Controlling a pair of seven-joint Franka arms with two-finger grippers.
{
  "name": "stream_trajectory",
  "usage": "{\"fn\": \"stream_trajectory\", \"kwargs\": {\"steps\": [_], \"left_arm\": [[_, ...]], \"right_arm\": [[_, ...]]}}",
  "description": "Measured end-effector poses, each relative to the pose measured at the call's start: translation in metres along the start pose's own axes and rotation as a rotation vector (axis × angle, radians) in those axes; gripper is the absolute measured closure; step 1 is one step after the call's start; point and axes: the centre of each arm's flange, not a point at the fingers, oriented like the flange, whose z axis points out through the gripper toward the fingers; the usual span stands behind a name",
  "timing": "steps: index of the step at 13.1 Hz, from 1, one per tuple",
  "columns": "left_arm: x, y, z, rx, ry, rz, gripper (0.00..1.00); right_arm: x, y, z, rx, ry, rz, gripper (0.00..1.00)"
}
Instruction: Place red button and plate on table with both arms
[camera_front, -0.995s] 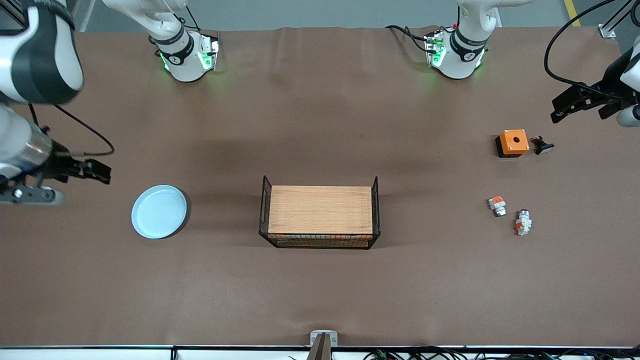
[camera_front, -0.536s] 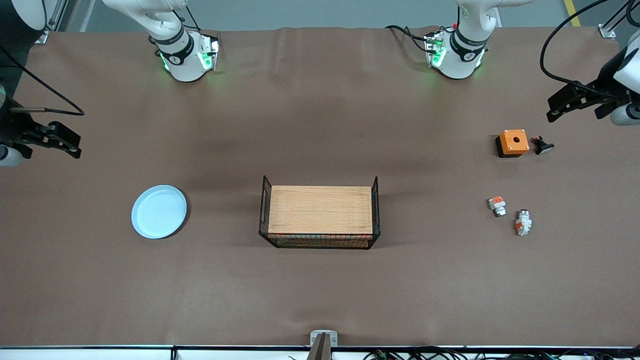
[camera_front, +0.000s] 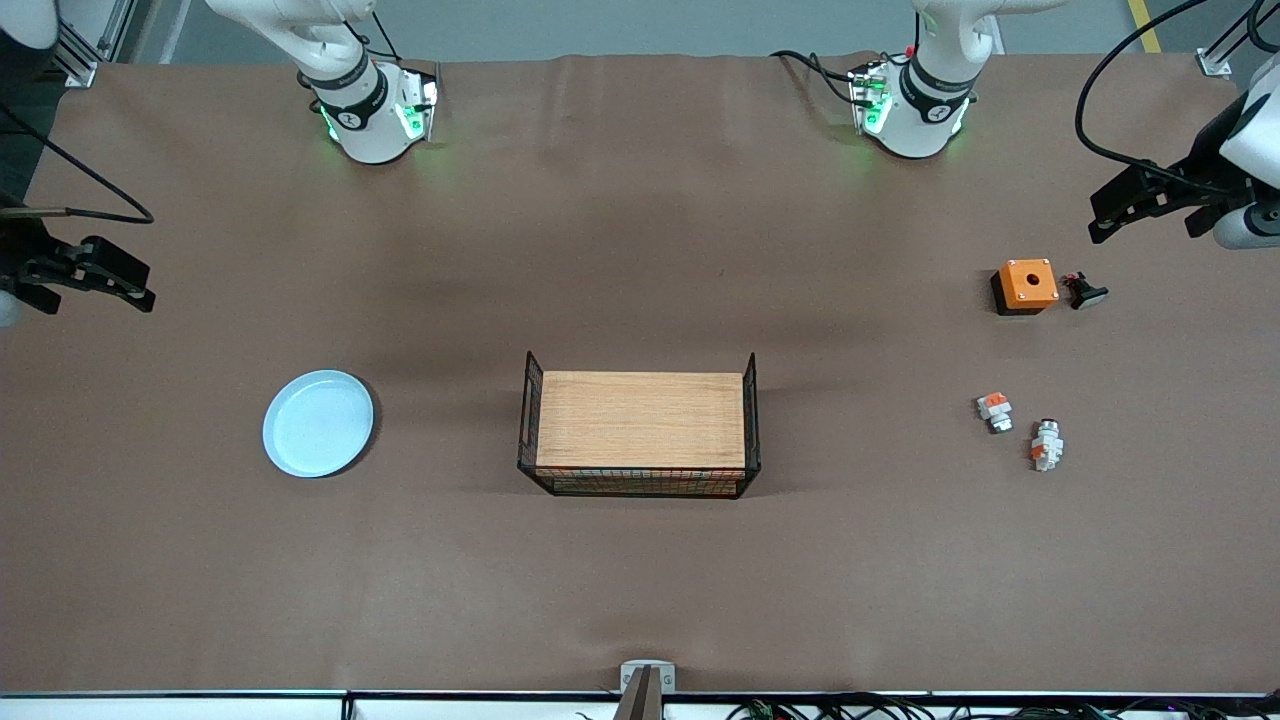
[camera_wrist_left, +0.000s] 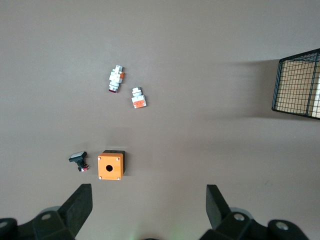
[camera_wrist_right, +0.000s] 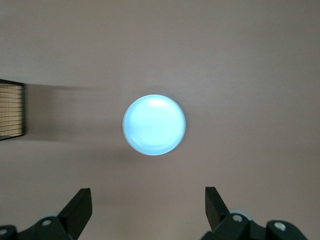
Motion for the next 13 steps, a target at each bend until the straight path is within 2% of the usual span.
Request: {"fn": "stream_trajectory", "kwargs": {"steps": [2,13], "left_arm": [[0.0,-0.0001,-0.001,0.0,0.002,0.0,0.0],[-0.0002,-0.004,-0.0049,-0.001,0.007,-0.007,0.0]], "right_arm": [[-0.0012,0.0144,-0.001,0.025,0.003,0.006,0.0],[-0.0027,0.0087,-0.0102,0.024,0.002,-0.006,0.0]]}}
